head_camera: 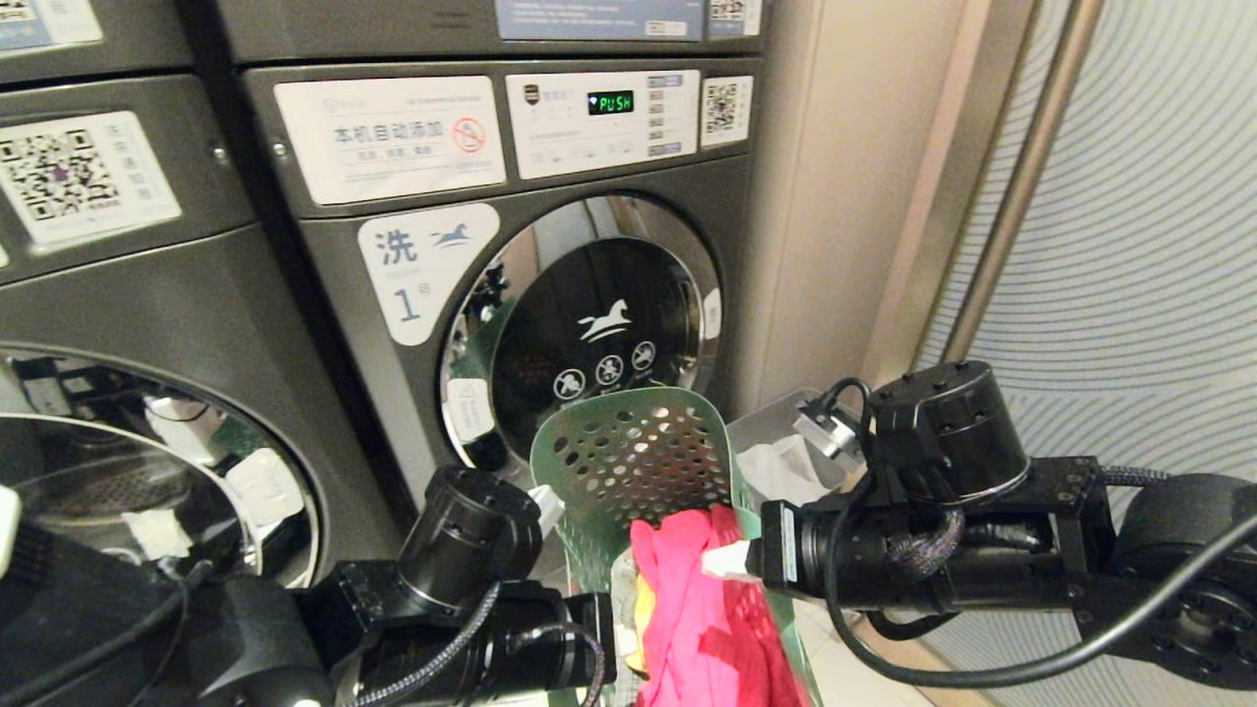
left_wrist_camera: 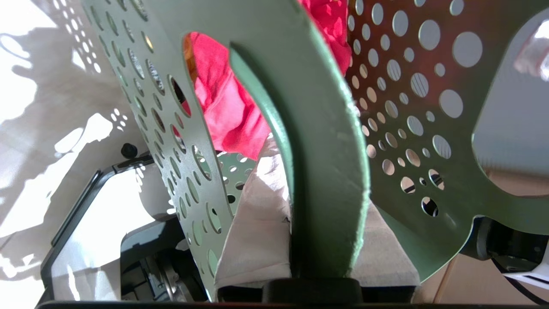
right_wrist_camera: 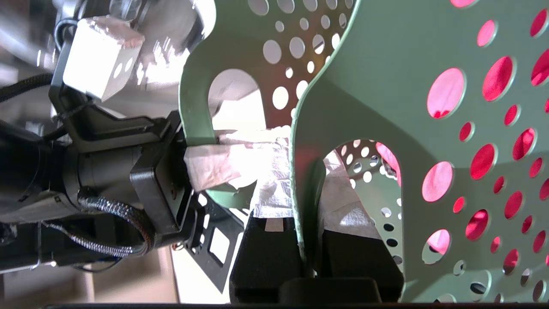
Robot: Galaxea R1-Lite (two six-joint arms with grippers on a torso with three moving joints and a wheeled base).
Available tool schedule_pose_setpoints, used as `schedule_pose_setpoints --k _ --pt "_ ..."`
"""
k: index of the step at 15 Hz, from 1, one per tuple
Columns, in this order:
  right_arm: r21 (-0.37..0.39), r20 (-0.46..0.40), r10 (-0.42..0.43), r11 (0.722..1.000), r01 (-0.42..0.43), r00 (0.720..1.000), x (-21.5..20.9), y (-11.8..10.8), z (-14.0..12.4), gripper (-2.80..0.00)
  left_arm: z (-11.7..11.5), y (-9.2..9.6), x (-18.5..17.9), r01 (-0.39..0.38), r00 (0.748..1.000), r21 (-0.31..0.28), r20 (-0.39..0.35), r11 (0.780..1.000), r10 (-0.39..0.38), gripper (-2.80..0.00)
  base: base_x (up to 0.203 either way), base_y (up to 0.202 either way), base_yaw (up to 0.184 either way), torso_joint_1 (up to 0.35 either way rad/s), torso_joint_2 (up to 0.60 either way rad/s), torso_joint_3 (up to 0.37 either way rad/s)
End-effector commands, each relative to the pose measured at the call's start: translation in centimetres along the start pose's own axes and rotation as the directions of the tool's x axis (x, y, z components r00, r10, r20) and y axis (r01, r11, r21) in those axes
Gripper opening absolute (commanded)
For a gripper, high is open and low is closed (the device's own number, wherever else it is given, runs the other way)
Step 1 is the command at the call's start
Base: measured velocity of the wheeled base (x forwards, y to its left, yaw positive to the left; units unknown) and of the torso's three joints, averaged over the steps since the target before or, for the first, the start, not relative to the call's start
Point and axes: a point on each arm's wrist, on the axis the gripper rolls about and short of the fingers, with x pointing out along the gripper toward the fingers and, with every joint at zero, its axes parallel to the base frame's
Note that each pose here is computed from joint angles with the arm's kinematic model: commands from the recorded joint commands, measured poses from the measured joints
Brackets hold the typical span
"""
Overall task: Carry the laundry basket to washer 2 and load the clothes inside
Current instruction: Pick up the clothes basket and put it beside the washing machine
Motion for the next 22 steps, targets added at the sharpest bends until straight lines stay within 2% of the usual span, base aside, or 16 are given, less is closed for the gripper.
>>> schedule_pose_setpoints --k 1,8,17,22 --pt "0.007 -0.017 0.004 1.0 -0.004 1.0 0.5 -0.2 0.0 -2.8 0.0 0.0 0.1 0.0 1.0 -0.004 -0.001 1.0 0.0 -2.8 0.004 -0.01 0.173 0.005 0.01 0.002" --pt "0.0 -0.003 0.026 1.0 -0.026 1.0 1.1 -0.1 0.2 -2.8 0.0 0.0 0.1 0.0 1.0 -0.004 -0.001 1.0 0.0 -2.8 0.002 -0.008 0.175 0.002 0.0 0.002" --pt "0.002 -0.014 0.004 1.0 -0.004 1.0 1.5 -0.6 -0.1 -2.8 -0.1 0.2 0.4 -0.005 1.0 -0.006 -0.011 1.0 0.005 -2.8 0.004 -0.008 0.172 0.002 0.0 0.002" --pt "0.004 -0.019 0.004 1.0 -0.004 1.0 1.5 -0.7 -0.2 -2.8 -0.1 0.2 0.4 -0.003 1.0 -0.006 -0.012 1.0 0.003 -2.8 0.0 0.0 0.02 0.0 0.0 0.0"
